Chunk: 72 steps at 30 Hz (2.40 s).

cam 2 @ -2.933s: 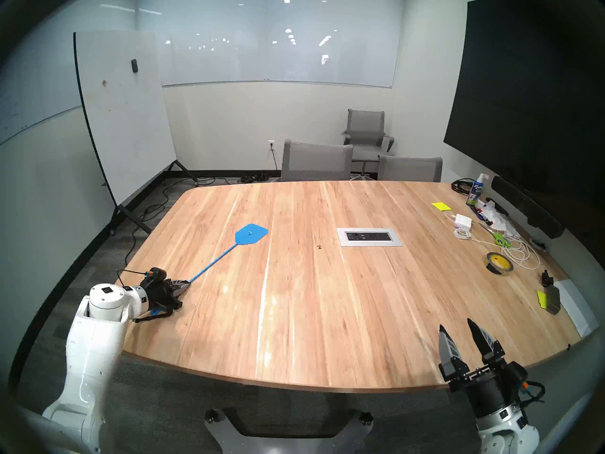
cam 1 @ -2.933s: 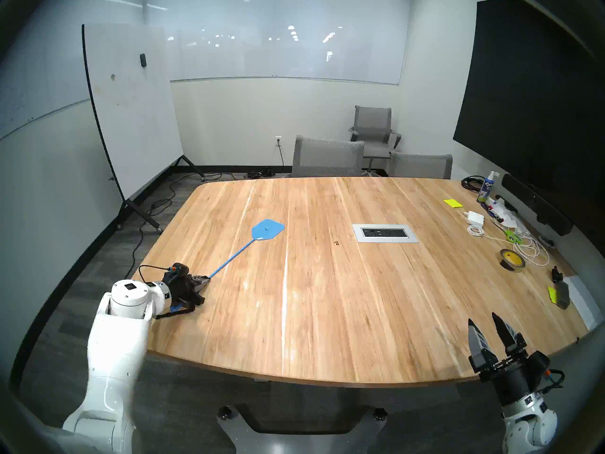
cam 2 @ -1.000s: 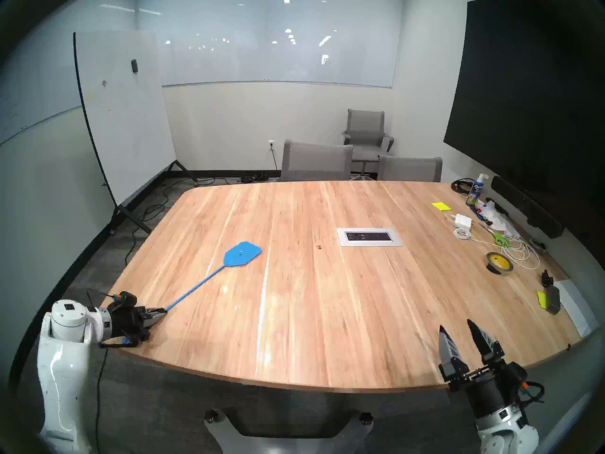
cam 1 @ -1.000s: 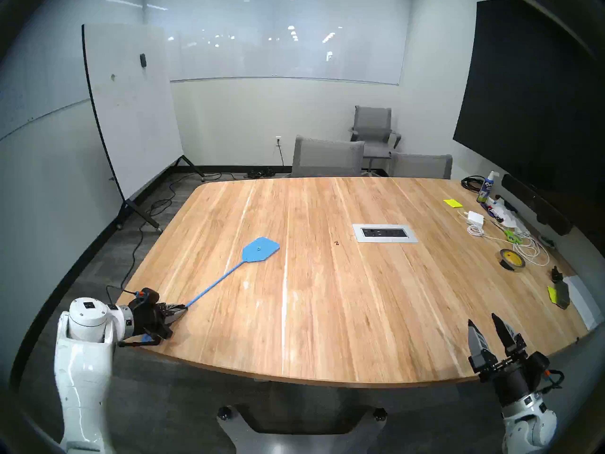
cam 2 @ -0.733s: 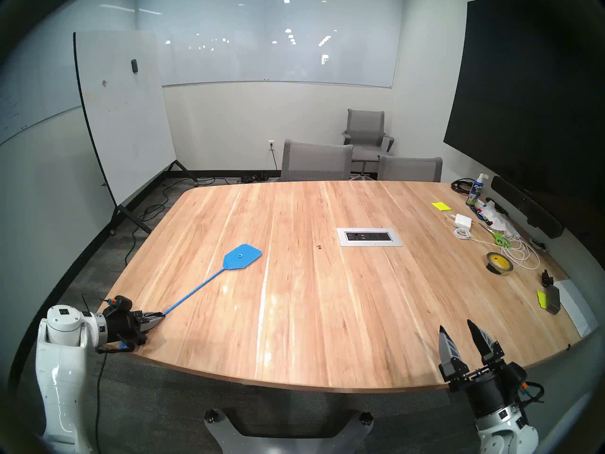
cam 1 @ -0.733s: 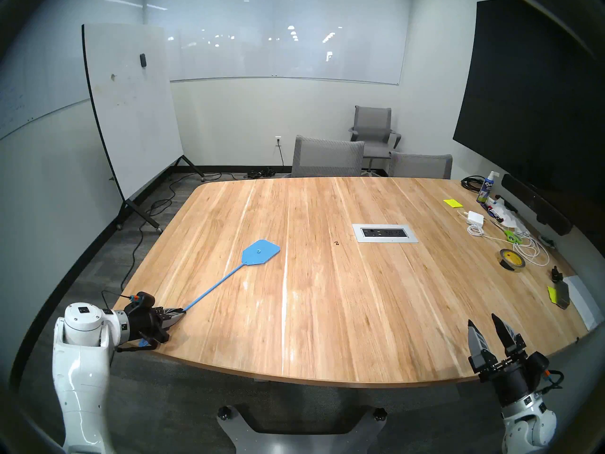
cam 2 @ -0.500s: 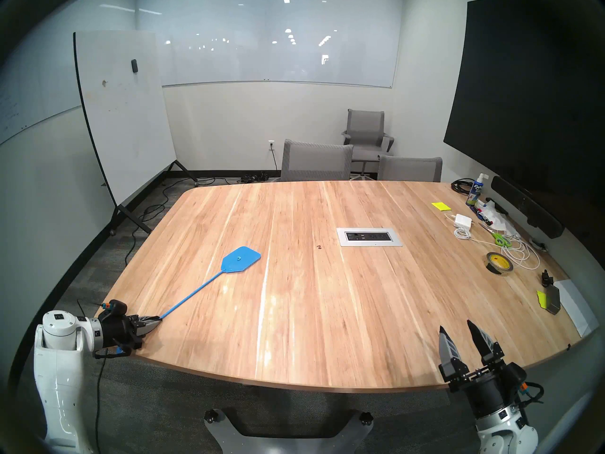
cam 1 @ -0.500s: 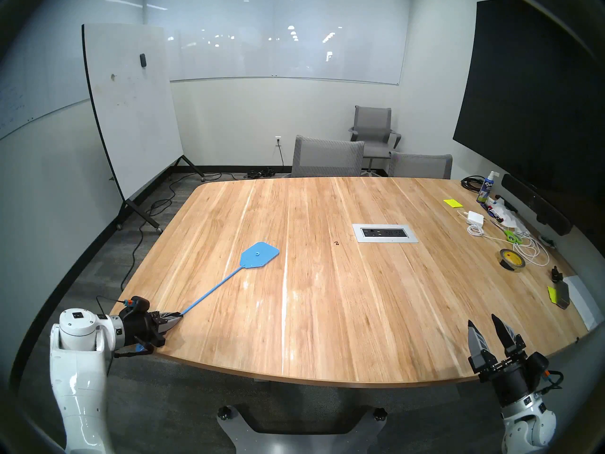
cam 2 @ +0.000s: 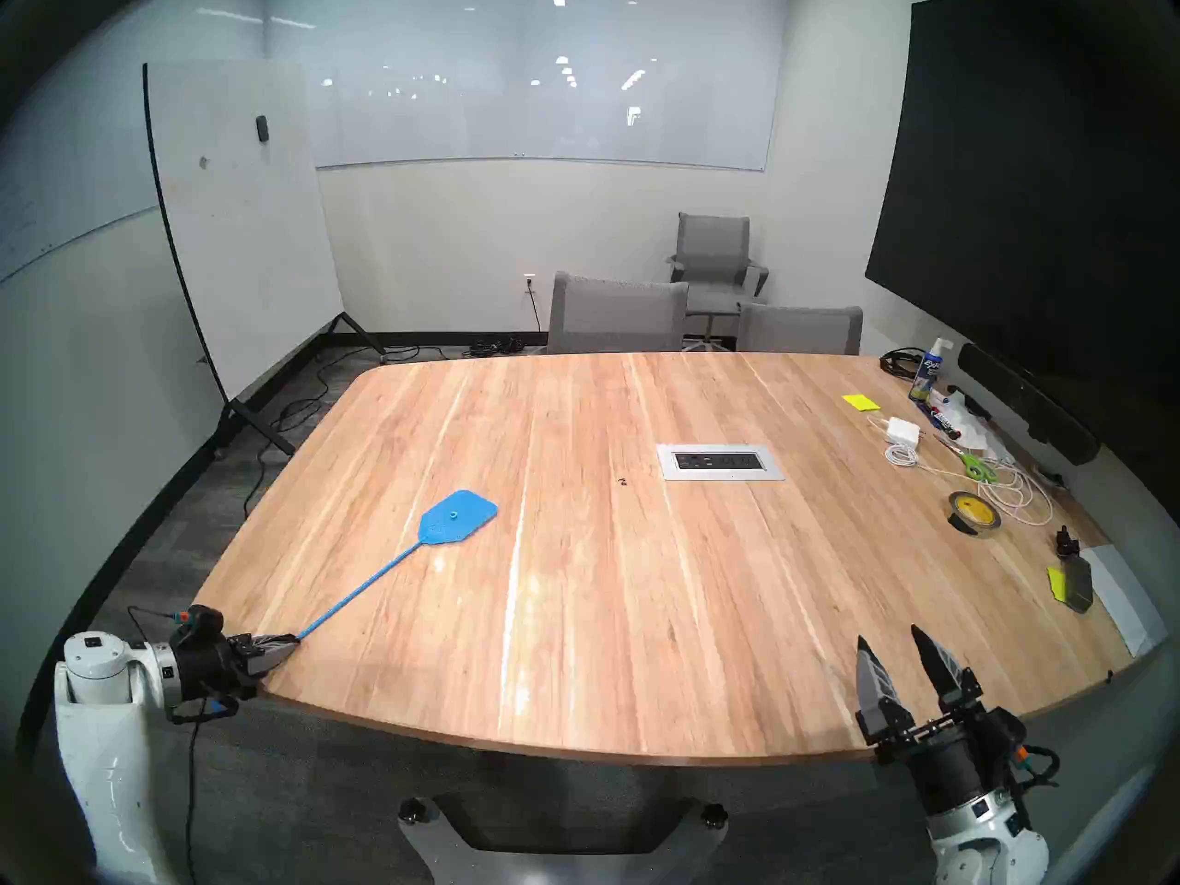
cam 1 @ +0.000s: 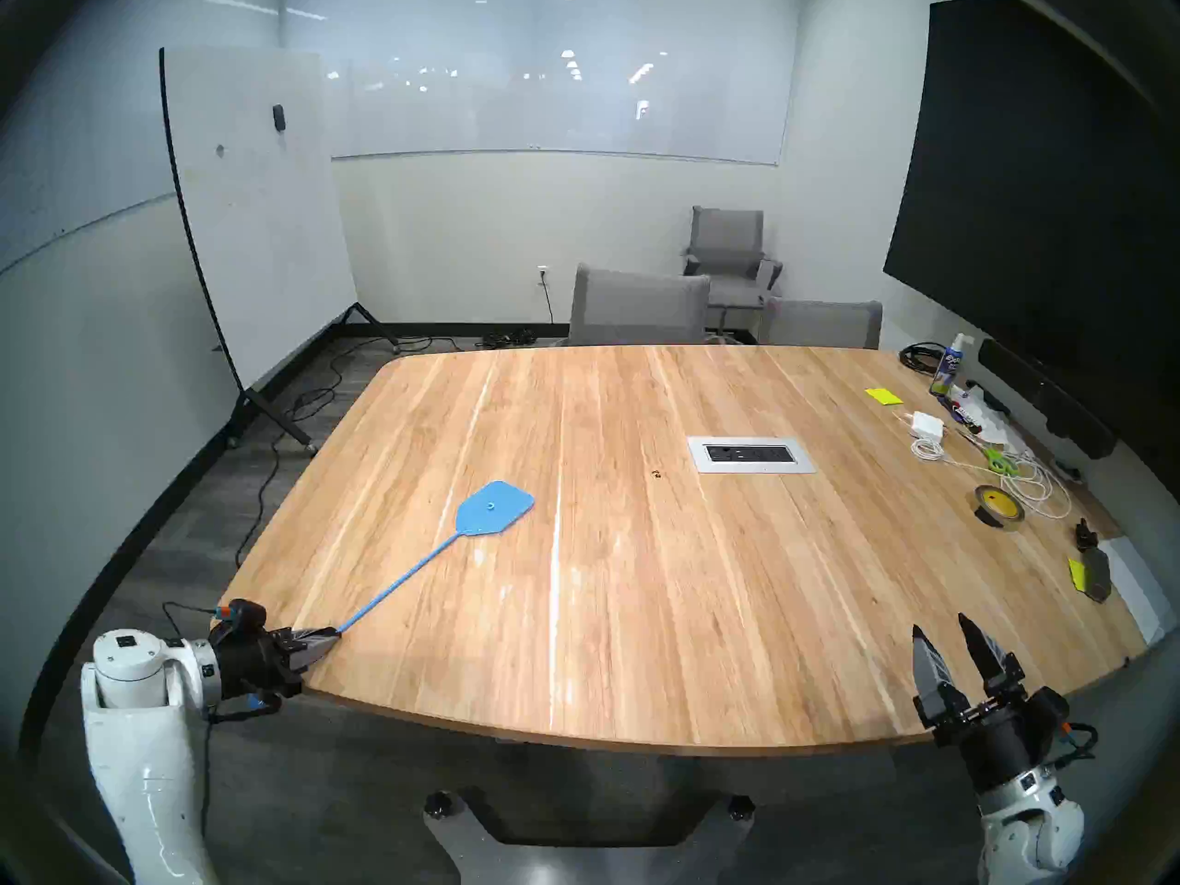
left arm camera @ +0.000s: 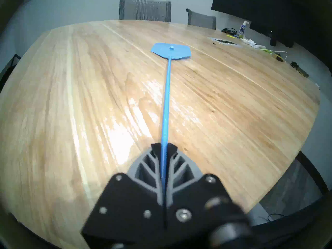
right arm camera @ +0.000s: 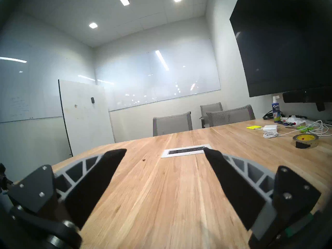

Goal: Swat a bug on table

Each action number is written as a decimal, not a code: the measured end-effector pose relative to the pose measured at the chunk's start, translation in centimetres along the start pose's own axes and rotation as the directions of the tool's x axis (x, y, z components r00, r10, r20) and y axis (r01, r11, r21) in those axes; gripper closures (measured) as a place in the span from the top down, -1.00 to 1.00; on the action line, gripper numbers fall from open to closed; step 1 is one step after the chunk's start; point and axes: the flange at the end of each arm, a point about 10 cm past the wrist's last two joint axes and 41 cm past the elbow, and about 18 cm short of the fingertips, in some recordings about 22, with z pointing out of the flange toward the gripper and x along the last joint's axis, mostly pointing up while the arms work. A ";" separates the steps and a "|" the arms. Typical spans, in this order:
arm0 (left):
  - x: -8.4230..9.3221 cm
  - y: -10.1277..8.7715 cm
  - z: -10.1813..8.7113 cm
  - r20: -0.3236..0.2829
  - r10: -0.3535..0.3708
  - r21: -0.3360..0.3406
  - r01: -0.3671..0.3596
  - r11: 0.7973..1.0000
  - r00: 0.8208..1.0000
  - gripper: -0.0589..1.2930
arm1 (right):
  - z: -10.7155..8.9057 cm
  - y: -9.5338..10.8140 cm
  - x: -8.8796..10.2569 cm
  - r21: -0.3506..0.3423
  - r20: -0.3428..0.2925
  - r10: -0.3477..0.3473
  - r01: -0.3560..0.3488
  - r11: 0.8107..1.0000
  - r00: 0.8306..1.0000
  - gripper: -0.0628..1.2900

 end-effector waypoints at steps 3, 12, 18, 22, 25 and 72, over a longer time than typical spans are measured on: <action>-0.6 0.1 -0.7 -0.009 -0.020 -0.002 0.020 1.000 1.000 -0.92 | 0.0 0.0 0.0 0.000 0.000 0.000 0.000 1.000 1.000 0.93; -2.7 0.6 -3.1 -0.035 -0.076 -0.002 0.076 0.997 0.996 -0.92 | 0.1 0.1 -0.1 0.001 -0.002 0.000 0.000 1.000 1.000 0.93; -4.0 1.1 -4.9 -0.046 -0.081 0.027 0.082 0.996 0.996 -0.92 | 0.1 0.1 0.0 0.002 -0.003 0.000 0.000 1.000 1.000 0.93; -4.9 1.4 -6.8 -0.046 -0.064 0.081 0.067 0.994 0.997 -0.92 | 0.1 0.1 0.0 0.004 -0.004 0.000 0.000 1.000 1.000 0.93; -6.7 1.9 -8.2 -0.011 -0.079 0.120 0.080 0.990 0.997 0.28 | 0.2 0.0 0.0 0.005 -0.006 -0.001 0.001 1.000 1.000 0.93; -10.4 16.2 -17.1 0.189 0.283 0.309 -0.331 0.891 0.940 0.87 | -0.1 -0.3 0.5 0.004 -0.003 -0.004 0.004 1.000 1.000 0.93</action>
